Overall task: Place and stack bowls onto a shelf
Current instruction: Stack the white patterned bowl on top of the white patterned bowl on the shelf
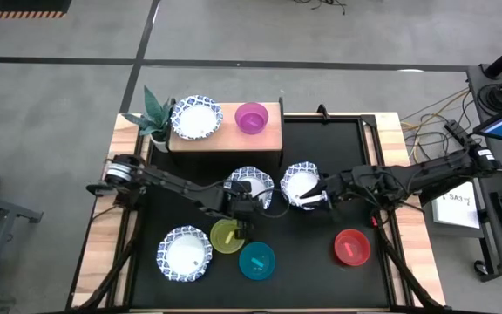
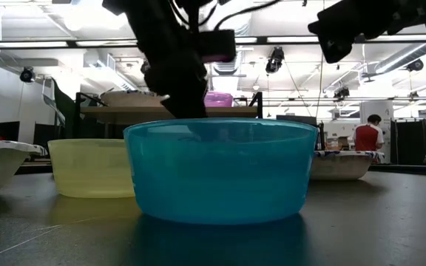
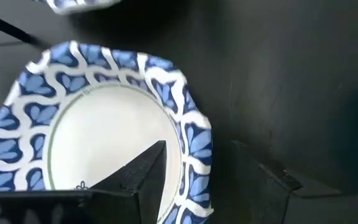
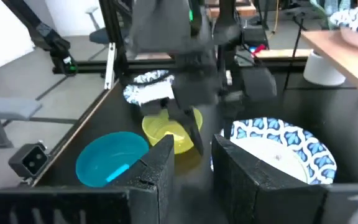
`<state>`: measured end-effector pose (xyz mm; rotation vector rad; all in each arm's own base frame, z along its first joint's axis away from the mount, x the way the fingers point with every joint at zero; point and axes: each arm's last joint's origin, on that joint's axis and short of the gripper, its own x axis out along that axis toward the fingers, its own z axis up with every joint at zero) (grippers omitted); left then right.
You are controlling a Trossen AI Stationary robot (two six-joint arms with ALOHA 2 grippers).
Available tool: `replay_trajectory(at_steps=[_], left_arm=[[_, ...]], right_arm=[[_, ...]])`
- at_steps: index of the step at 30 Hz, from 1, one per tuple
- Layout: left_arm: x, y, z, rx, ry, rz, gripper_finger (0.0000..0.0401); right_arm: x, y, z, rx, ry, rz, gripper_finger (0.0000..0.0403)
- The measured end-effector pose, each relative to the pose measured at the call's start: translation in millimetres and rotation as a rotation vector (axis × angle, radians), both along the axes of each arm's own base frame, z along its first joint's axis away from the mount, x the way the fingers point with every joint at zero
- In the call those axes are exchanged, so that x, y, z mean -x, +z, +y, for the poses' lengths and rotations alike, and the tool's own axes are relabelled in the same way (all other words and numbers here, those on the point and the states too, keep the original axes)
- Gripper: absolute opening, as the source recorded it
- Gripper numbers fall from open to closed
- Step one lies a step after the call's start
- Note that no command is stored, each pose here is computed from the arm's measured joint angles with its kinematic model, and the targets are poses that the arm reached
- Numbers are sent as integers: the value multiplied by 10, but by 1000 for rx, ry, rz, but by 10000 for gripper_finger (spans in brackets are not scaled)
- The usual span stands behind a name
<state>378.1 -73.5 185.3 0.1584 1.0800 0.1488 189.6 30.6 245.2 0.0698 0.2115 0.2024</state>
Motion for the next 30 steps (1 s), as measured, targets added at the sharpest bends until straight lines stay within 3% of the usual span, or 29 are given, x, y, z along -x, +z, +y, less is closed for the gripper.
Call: replay_trajectory(at_steps=[12, 16, 23, 30], left_arm=[[31, -169, 68, 1, 39, 51, 149], [33, -172, 81, 0, 44, 55, 112], [34, -174, 88, -1, 47, 57, 15], [60, -99, 96, 2, 48, 48, 5]], right_arm=[[50, -77, 5, -37, -5, 61, 93], [50, -128, 5, -62, -12, 84, 88], [59, -167, 3, -73, -16, 98, 90], [59, -168, 3, -75, -17, 99, 84]])
